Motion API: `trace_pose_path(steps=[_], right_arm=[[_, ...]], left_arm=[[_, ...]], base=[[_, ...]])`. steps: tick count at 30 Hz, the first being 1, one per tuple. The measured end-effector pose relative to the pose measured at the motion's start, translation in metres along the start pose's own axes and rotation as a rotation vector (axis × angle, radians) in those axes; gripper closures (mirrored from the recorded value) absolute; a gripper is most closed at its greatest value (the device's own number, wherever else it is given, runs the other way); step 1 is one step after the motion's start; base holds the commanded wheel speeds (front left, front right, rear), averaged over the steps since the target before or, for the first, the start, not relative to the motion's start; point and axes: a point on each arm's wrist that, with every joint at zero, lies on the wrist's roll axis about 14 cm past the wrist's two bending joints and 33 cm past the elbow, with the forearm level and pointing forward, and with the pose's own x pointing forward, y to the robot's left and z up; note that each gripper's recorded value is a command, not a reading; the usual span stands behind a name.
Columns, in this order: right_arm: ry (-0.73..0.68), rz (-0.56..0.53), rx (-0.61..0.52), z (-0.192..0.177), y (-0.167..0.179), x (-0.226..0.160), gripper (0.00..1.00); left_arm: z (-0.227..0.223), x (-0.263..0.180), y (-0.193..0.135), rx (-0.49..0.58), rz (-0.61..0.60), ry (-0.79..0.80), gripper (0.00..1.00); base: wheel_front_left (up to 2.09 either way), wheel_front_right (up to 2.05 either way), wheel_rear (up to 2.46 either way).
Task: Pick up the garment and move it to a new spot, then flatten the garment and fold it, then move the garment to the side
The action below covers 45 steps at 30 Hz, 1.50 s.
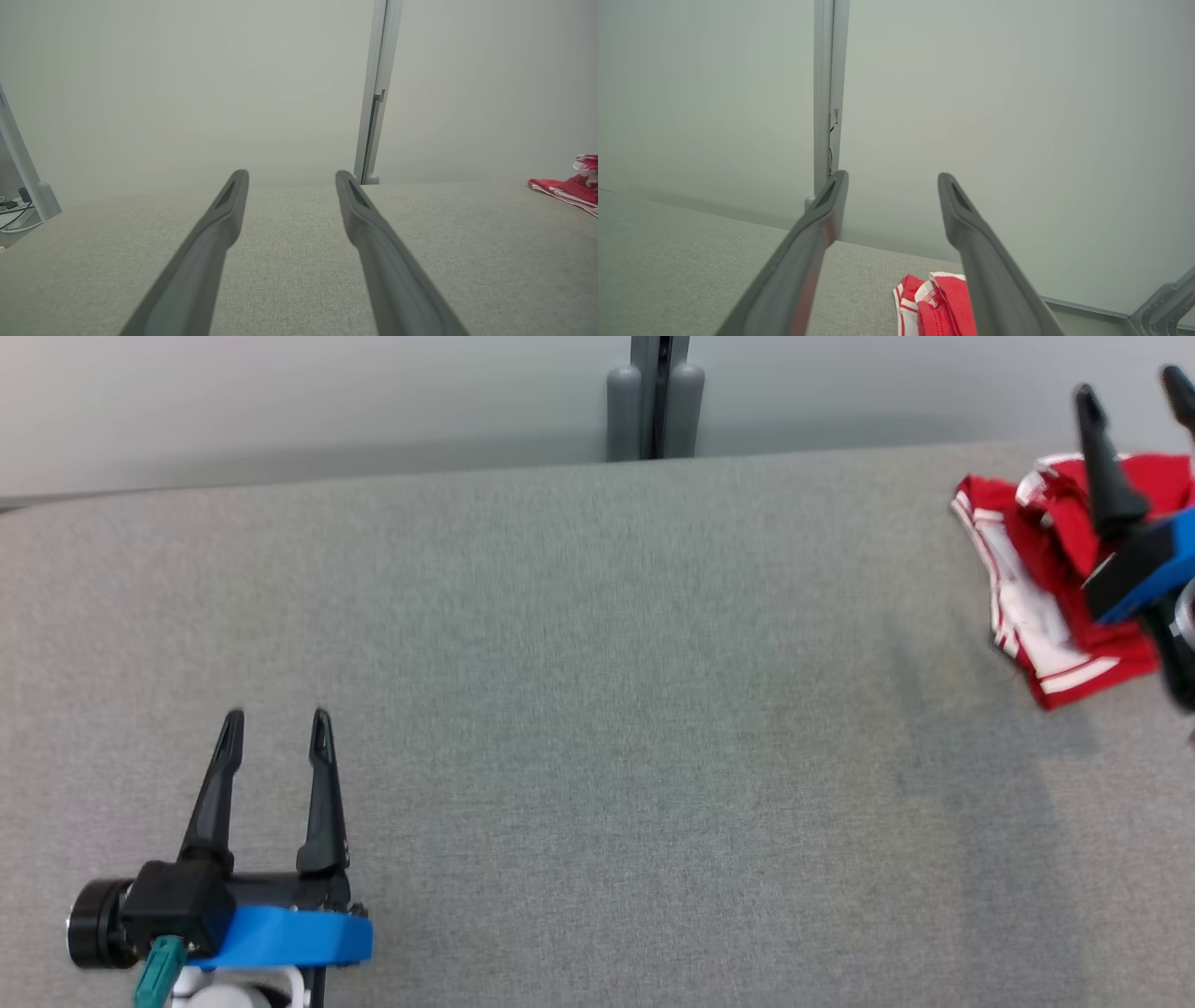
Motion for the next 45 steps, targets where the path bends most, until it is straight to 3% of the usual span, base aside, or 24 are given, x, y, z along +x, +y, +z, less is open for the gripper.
trace_pose_path(steps=[8,13,27,45], right_arm=[[-0.049,0.128,0.062,0.009,0.065,-0.046,0.0],[-0.027,0.17,0.13,-0.005,0.096,-0.079,0.0],[-0.001,0.124,0.194,-0.033,0.104,-0.134,0.0],[-0.023,0.038,0.257,-0.039,0.116,-0.166,0.0]], left_arm=[[0.012,-0.034,0.006,-0.007,0.037,-0.012,0.0],[0.018,-0.046,0.004,-0.005,0.039,-0.028,0.0],[0.019,-0.057,-0.001,-0.015,0.035,-0.028,0.0],[0.014,-0.067,0.007,-0.017,0.064,-0.013,0.0]], base=[[0.0,0.0,0.0],[0.0,0.0,0.0],[0.0,0.0,0.0],[0.0,0.0,0.0]])
